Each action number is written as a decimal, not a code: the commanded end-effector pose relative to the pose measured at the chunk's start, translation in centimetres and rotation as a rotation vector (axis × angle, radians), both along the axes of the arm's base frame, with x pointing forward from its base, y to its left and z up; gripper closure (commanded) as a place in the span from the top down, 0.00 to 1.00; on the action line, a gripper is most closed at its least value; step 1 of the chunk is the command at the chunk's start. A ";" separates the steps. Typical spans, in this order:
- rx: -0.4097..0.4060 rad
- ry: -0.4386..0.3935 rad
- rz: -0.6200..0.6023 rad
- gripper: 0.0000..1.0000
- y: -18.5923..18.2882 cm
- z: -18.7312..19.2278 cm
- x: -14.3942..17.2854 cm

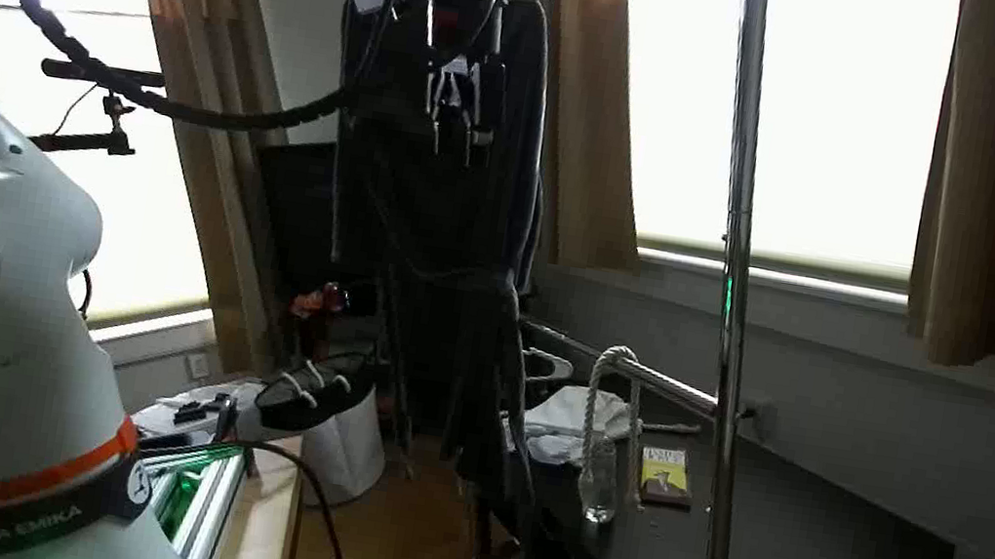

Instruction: Move the robe from the left to the right side of the rail

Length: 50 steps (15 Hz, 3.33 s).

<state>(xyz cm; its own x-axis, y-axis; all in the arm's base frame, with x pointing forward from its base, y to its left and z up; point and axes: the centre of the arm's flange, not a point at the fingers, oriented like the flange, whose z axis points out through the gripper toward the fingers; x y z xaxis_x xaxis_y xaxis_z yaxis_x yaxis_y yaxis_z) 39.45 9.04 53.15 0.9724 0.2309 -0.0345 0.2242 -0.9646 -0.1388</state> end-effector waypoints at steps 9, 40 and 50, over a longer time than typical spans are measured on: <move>0.064 -0.045 0.078 1.00 11.5 2.0 2.5; 0.214 -0.766 0.230 1.00 37.2 24.3 -10.1; 0.536 -0.918 0.041 1.00 34.9 28.9 -4.4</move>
